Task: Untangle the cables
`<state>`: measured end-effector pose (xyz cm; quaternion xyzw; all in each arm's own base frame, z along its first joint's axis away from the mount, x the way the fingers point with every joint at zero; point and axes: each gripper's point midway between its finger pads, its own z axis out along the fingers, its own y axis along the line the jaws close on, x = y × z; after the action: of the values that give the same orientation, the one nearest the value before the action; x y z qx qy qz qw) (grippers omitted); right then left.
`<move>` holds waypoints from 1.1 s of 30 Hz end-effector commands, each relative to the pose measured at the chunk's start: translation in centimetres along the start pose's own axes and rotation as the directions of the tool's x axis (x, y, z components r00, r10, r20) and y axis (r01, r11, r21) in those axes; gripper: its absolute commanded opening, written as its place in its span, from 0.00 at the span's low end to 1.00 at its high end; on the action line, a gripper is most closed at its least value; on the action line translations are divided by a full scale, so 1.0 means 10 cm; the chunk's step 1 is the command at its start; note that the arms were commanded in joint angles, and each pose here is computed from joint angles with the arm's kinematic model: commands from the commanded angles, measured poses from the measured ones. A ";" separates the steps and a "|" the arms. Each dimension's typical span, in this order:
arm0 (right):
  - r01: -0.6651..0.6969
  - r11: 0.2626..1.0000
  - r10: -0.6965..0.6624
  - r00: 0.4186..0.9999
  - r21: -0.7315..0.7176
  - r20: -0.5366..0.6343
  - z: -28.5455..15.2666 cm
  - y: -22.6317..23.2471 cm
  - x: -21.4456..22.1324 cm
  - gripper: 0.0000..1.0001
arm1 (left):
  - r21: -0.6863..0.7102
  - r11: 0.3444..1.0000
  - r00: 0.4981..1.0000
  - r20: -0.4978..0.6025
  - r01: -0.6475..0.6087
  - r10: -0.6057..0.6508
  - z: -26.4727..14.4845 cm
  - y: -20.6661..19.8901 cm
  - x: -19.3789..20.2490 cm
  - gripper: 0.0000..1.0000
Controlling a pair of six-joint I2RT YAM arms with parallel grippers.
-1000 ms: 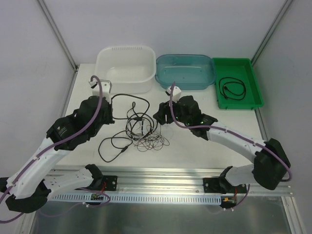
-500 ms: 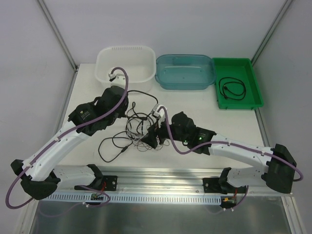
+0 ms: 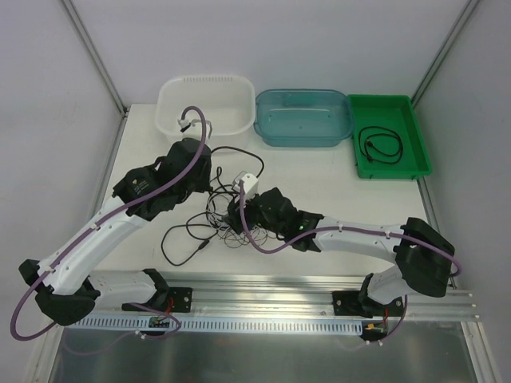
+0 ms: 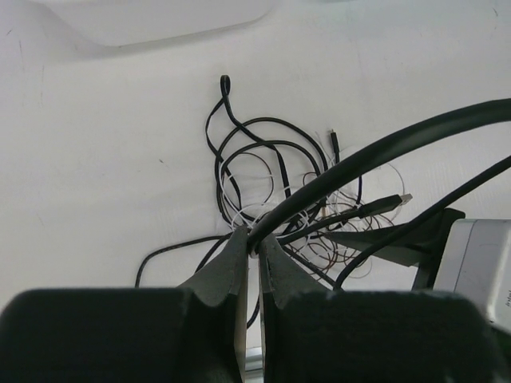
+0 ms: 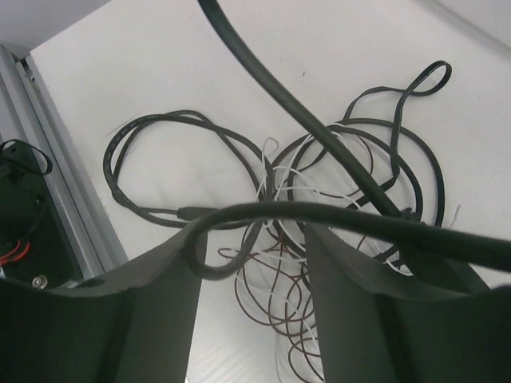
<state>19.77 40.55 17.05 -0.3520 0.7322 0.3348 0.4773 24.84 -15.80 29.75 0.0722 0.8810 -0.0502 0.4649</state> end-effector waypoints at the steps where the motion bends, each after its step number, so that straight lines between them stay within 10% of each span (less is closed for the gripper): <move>1: -0.003 1.000 0.002 0.987 0.010 0.159 0.10 0.06 -0.51 0.54 | 0.037 0.997 0.998 0.030 0.061 -0.062 -0.02 -0.08 -0.10 0.00; 6: 0.016 0.999 -0.020 0.989 0.028 0.146 -0.05 0.03 -0.58 0.02 | 0.027 0.998 0.998 0.019 0.054 -0.055 0.03 -0.04 -0.04 0.00; 9: 0.067 0.994 -0.077 0.991 0.090 0.108 -0.27 -0.09 -0.69 0.01 | 0.008 0.997 0.997 0.015 0.071 -0.071 0.09 0.05 -0.03 0.11; 13: 0.117 0.972 -0.139 0.985 0.205 0.098 -0.76 -0.30 -1.09 0.01 | 0.056 0.995 0.996 0.010 0.083 -0.084 0.19 0.05 -0.04 0.57; 18: 0.121 0.912 -0.174 0.979 0.392 0.102 -1.41 -0.75 -1.64 0.01 | 0.089 0.993 0.993 0.090 0.073 -0.081 0.18 0.20 -0.19 0.87; 33: 0.094 0.833 -0.301 0.904 0.545 0.304 -2.64 -0.85 -2.90 0.01 | 0.447 0.892 0.949 0.307 -0.075 -0.074 0.34 -0.24 0.20 0.96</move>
<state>23.43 21.55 48.96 -0.2262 0.6624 0.1520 0.6978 25.95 -16.24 23.54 0.1301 0.8085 -0.2090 0.5344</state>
